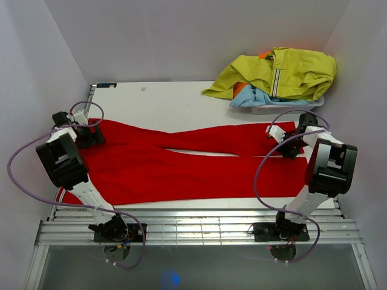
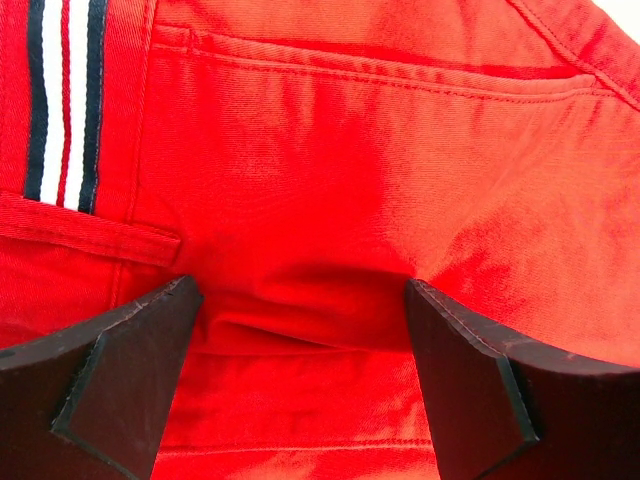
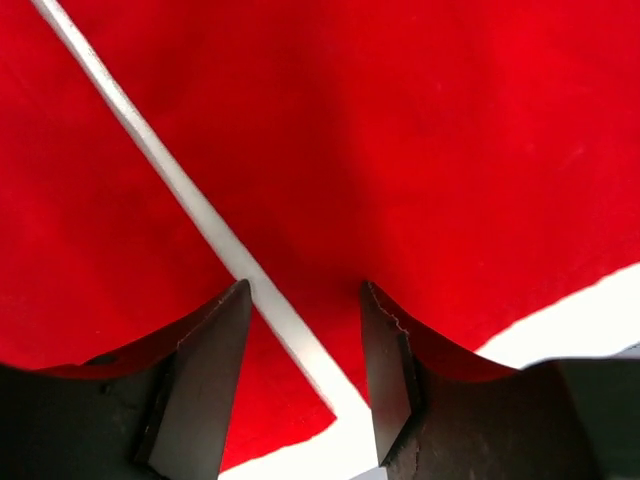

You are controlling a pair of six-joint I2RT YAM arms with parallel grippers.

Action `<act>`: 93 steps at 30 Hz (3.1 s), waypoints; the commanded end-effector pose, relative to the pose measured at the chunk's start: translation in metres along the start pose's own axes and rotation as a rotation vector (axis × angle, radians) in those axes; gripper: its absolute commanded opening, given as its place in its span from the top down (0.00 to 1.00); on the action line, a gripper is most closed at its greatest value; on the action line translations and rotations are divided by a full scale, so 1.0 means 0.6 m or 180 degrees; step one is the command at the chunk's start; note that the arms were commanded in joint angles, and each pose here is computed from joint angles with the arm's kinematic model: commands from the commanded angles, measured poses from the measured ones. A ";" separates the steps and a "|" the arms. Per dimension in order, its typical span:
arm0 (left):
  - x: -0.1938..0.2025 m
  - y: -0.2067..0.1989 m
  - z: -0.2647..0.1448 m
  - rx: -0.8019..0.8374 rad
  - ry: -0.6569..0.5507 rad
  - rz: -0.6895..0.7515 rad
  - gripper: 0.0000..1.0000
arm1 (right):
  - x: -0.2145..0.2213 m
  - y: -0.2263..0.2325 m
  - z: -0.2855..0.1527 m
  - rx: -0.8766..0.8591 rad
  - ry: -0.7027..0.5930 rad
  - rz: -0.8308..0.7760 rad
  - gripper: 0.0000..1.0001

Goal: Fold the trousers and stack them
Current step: Flatten the trousers out

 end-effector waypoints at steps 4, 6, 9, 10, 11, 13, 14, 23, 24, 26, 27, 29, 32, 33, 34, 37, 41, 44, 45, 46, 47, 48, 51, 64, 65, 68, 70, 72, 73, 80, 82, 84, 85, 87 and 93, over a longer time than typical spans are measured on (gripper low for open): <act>0.027 0.000 -0.008 0.0028 0.0269 -0.0159 0.04 | 0.001 -0.018 0.029 0.0185 0.0076 -0.0113 0.53; 0.026 0.001 -0.009 0.0018 0.0261 -0.0155 0.04 | 0.004 -0.019 0.033 0.0171 0.0114 -0.0097 0.64; 0.026 0.001 -0.008 0.0018 0.0266 -0.0157 0.04 | 0.009 -0.018 0.032 0.0174 0.0201 -0.0085 0.89; 0.028 0.001 -0.008 0.0019 0.0279 -0.0163 0.04 | 0.008 -0.018 0.023 0.0199 0.0229 -0.0072 0.92; 0.029 0.001 -0.007 0.0015 0.0288 -0.0167 0.04 | 0.007 -0.020 0.014 0.0234 0.0244 -0.0062 0.92; 0.028 0.001 -0.008 0.0017 0.0293 -0.0154 0.04 | -0.002 -0.029 -0.022 0.0382 0.0273 -0.0019 0.92; 0.027 0.002 -0.009 0.0007 0.0285 -0.0140 0.04 | -0.004 -0.019 -0.039 0.0286 0.0255 0.0046 0.92; 0.028 -0.001 -0.011 0.0042 0.0285 -0.0124 0.05 | -0.075 0.004 -0.236 0.0425 0.0145 -0.0062 0.92; 0.029 -0.001 -0.011 0.0042 0.0290 -0.0126 0.05 | -0.077 0.020 -0.244 0.0337 0.0154 -0.0069 0.92; 0.030 -0.002 -0.012 0.0056 0.0284 -0.0134 0.05 | -0.083 0.037 -0.265 0.0355 0.0164 -0.0079 0.92; 0.030 -0.002 -0.012 0.0055 0.0279 -0.0132 0.05 | -0.086 0.055 -0.276 0.0296 0.0183 -0.0036 0.92; 0.032 -0.004 -0.014 0.0059 0.0274 -0.0135 0.05 | -0.089 0.071 -0.291 0.0219 0.0189 -0.0002 0.92; 0.034 -0.004 -0.015 0.0039 0.0263 -0.0129 0.05 | -0.099 0.115 -0.313 -0.0012 0.0092 0.0014 0.92; 0.032 -0.003 -0.016 0.0032 0.0246 -0.0121 0.05 | -0.099 0.120 -0.316 0.0012 0.0077 0.0045 0.92; 0.031 -0.003 -0.016 0.0027 0.0238 -0.0107 0.05 | -0.102 0.127 -0.321 0.0061 0.0066 0.0005 0.92; 0.028 -0.001 -0.015 0.0007 0.0236 -0.0099 0.05 | -0.096 0.095 -0.307 0.0190 0.0057 0.0044 0.92; 0.026 0.002 -0.012 -0.0009 0.0228 -0.0100 0.05 | -0.082 -0.040 -0.285 0.0590 -0.0076 0.0699 0.92; 0.027 0.002 -0.009 -0.0009 0.0228 -0.0114 0.05 | -0.075 -0.135 -0.251 0.0766 -0.0191 0.1018 0.92; 0.025 0.002 -0.010 -0.0007 0.0206 -0.0115 0.04 | -0.063 -0.170 -0.217 0.0861 -0.0176 0.1198 0.92; 0.027 0.002 -0.010 0.0000 0.0203 -0.0124 0.04 | -0.058 -0.187 -0.201 0.0926 -0.0137 0.1260 0.92; 0.027 0.001 -0.010 0.0001 0.0196 -0.0130 0.04 | -0.057 -0.200 -0.178 0.0934 -0.0089 0.1286 0.92; 0.025 0.001 -0.010 0.0004 0.0173 -0.0126 0.04 | -0.040 -0.222 -0.136 0.1012 0.0017 0.1406 0.92; 0.021 -0.004 -0.015 0.0036 0.0111 -0.0116 0.02 | -0.016 -0.254 -0.054 0.1155 0.0412 0.1605 0.84; -0.087 -0.103 -0.154 0.0546 -0.0719 0.0594 0.02 | -0.075 -0.208 -0.159 0.1577 -0.0064 0.1732 0.32; -0.087 -0.113 -0.155 0.0568 -0.0684 0.0678 0.02 | -0.082 -0.198 -0.160 0.1444 -0.0135 0.1695 0.34; -0.070 -0.167 -0.156 0.0854 -0.0525 0.1080 0.02 | -0.093 -0.154 -0.147 0.0834 -0.0229 0.1496 0.46; -0.047 -0.230 -0.151 0.1272 -0.0359 0.1529 0.05 | -0.085 -0.133 -0.134 0.0564 -0.0140 0.1315 0.49; -0.025 -0.297 -0.145 0.1572 -0.0324 0.2030 0.06 | -0.071 -0.113 -0.123 0.0385 -0.0193 0.1228 0.58; -0.015 -0.320 -0.141 0.1675 -0.0322 0.2207 0.07 | -0.068 -0.107 -0.120 0.0347 -0.0221 0.1149 0.61; 0.058 -0.511 -0.066 0.2062 -0.0383 0.3678 0.18 | -0.067 -0.070 -0.061 -0.0018 -0.0465 0.1814 0.72; 0.061 -0.554 -0.040 0.2201 -0.0395 0.3857 0.18 | -0.063 -0.074 -0.044 0.0041 -0.0509 0.2036 0.73; 0.062 -0.593 -0.014 0.2346 -0.0381 0.3968 0.16 | -0.060 -0.073 -0.025 0.0128 -0.0521 0.2310 0.72; 0.065 -0.607 -0.006 0.2399 -0.0381 0.4022 0.15 | -0.059 -0.072 -0.019 0.0135 -0.0528 0.2383 0.72; 0.080 -0.637 0.006 0.2548 -0.0376 0.4195 0.15 | -0.054 -0.074 -0.004 0.0170 -0.0514 0.2598 0.71; 0.108 -0.692 0.060 0.2850 -0.0312 0.4341 0.14 | -0.036 -0.070 0.039 0.0107 -0.0349 0.2953 0.68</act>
Point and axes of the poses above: each gripper's point midway between its finger pads, its own z axis out along the fingers, its own y axis along the line the jaws close on, x = y × z, the point moved 7 cm from there along -z, back along the fingers, and after that the axes turned 8 degrees about -z, right-handed, at the moved point
